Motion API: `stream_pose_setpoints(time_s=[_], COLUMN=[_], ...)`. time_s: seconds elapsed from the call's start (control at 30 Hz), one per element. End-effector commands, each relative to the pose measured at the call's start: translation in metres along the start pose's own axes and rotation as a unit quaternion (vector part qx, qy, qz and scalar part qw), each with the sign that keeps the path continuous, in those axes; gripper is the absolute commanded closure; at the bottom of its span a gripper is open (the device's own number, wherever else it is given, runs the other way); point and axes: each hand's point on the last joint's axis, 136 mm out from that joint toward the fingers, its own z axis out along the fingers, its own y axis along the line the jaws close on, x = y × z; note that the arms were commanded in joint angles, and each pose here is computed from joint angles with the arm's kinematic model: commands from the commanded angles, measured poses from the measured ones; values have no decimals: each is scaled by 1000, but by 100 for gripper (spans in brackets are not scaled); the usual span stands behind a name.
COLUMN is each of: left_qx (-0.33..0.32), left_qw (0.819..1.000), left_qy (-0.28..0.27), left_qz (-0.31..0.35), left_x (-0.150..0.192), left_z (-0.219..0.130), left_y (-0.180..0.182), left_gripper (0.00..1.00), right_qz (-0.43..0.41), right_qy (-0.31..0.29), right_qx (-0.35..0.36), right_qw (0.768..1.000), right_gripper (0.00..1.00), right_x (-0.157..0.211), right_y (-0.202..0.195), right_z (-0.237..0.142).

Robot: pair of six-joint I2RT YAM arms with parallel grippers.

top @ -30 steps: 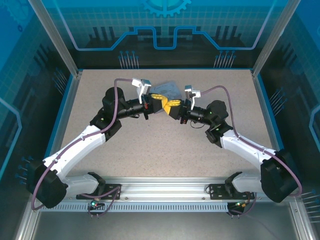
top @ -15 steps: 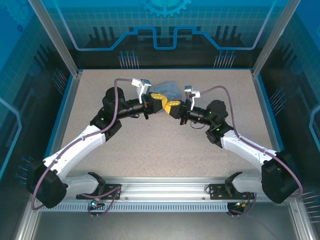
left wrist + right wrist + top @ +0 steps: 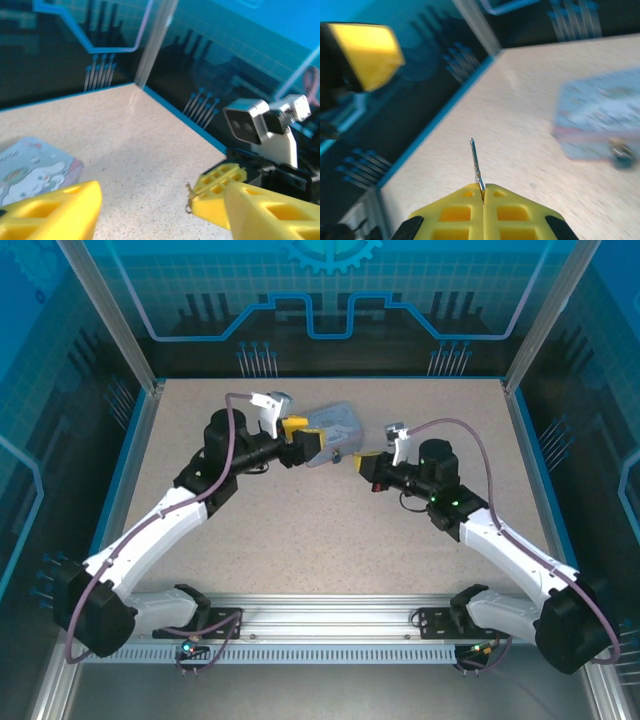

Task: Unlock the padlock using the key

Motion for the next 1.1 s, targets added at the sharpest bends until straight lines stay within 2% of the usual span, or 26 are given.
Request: stream_pose_setpoints(time_s=[0.0,0.2,0.43,0.77,1.07], left_qx=[-80,-121,-131,-120,-112], left_qw=[995,979,958,945,936], left_qy=[63,166,253,305,333], left_qz=[4,16,-12,-2,2], left_x=[26,65,103,138,160], left_z=[17,68,132,193,211], left_y=[43,88,126,145,150], left_gripper=[24,17,16,15,15], right_qz=[31,54,71,76,83], right_qy=[56,94,106,117,122], right_qx=[154,271,305,314,313], right_qw=[986,956,944,939,938], right_gripper=[100,100,100,100,100], right_x=[33,61,82,92,97], right_y=[-62,-106,-123,-134,-138], right_z=[-23,-51,-60,-60,-56])
